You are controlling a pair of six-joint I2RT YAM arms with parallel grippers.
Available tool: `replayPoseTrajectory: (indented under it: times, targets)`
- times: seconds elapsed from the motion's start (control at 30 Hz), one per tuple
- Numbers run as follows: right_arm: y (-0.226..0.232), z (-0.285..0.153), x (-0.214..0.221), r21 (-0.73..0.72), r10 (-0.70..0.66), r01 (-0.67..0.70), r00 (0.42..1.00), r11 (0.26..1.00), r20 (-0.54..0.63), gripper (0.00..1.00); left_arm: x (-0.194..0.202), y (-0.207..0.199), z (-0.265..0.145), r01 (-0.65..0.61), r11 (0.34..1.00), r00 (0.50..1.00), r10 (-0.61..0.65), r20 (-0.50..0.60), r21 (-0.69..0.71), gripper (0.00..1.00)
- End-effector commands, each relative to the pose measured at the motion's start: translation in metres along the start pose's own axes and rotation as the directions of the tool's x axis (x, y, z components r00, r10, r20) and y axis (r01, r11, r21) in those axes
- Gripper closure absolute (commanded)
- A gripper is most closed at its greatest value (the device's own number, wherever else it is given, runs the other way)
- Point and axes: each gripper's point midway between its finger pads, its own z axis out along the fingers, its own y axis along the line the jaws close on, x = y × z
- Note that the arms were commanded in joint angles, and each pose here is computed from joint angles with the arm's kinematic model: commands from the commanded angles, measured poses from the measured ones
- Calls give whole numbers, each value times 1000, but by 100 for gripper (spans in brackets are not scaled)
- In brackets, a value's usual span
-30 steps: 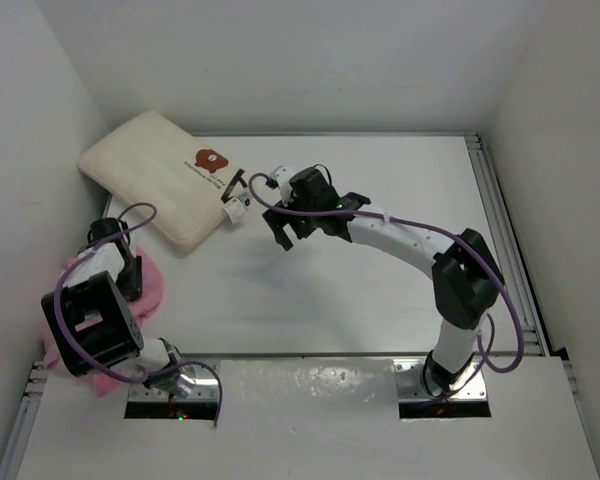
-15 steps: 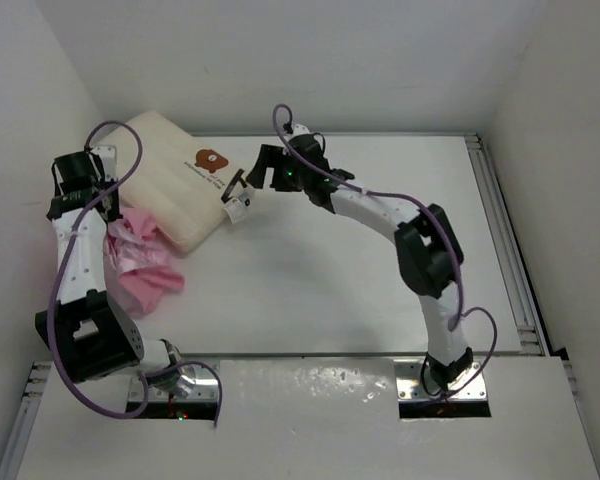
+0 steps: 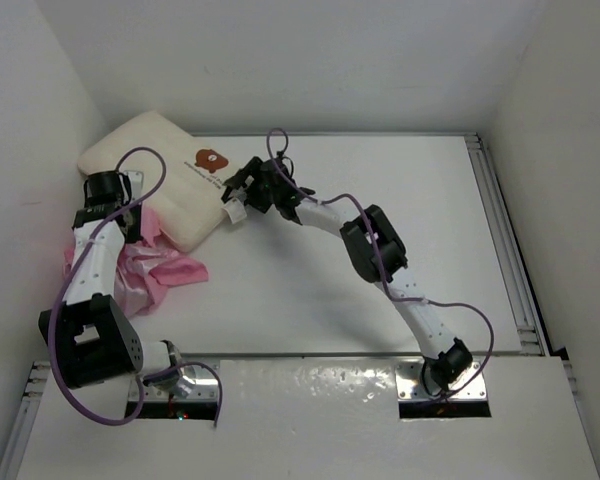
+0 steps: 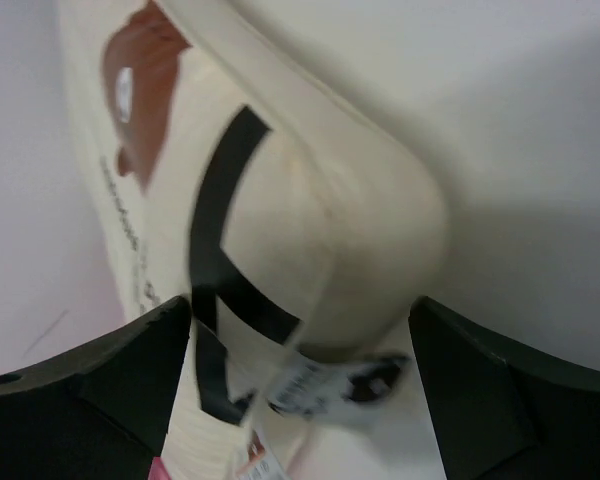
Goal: Put the pillow into the pillowcase
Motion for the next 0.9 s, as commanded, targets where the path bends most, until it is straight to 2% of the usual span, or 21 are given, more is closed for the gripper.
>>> replayPoseTrajectory:
  times: [0.0,0.1,0.13,0.2,0.27,0.3,0.33,0.37,0.4,0.43,0.47,0.5,0.57,0.6,0.63,0.67,0.73,0.77,0.8,0.87]
  targets:
    - [49,11,3,-192,86,-76,995,978,44,15,-14,2,-5,12,1000,999,-11,53,-28,100]
    - [31,24,9,-195,171,-162,985,967,29,41,-15,3,-5,13,999,999,-11,53,-38,100]
    - [19,27,10,-178,182,-174,983,968,29,67,-15,4,-5,18,999,998,-16,53,-41,100]
    - [17,24,6,-193,205,-199,979,961,13,99,-17,4,-5,24,999,998,-22,59,-44,100]
    - [13,5,-14,-193,206,-199,979,961,14,100,-19,5,-5,38,998,997,-35,63,-46,100]
    - [29,-12,-35,-264,156,-138,987,954,48,100,-21,6,-6,44,998,997,-41,72,-44,100]
    - [-13,-26,-48,-203,142,-129,988,971,53,100,-23,5,-6,48,998,996,-45,76,-42,100]
    - [25,-64,-78,-275,99,-70,991,959,94,100,-25,5,-5,54,998,996,-50,78,-39,100]
    - [-14,-88,-94,-222,17,6,995,975,98,100,-28,4,-4,61,998,994,-59,89,-27,100]
    - [-21,-109,-115,-194,-20,47,990,980,138,100,-31,2,-4,59,998,994,-57,97,-21,100]
    - [-4,-150,-132,-192,-108,135,983,972,146,100,-34,0,-2,58,998,993,-57,103,-4,100]
    - [-55,-175,-150,-84,-98,111,984,990,151,100,-37,-2,1,58,998,993,-58,105,2,100]
    - [-87,-231,-170,65,-142,133,976,989,163,100,-47,-8,2,54,998,990,-57,126,26,100]
    - [-131,-257,-182,175,-120,88,976,981,181,100,-52,-11,3,47,998,990,-52,133,36,100]
    - [-148,-275,-187,243,-136,90,974,966,181,100,-55,-15,6,34,998,990,-41,132,53,100]
    - [-165,-297,-186,333,-208,150,967,931,148,100,-61,-23,6,12,997,990,-22,142,70,100]
    - [-183,-315,-188,405,-275,217,957,888,91,86,-76,-32,6,-24,995,987,8,160,98,100]
    - [-188,-320,-182,419,-336,304,942,856,1,81,-95,-42,-1,-62,991,978,37,204,120,100]
    - [-187,-322,-181,415,-361,342,932,843,-36,66,-100,-50,3,-89,986,979,60,195,142,100]
    - [-195,-331,-175,446,-360,375,925,813,-122,54,-124,-82,-6,-199,961,960,152,237,190,100]
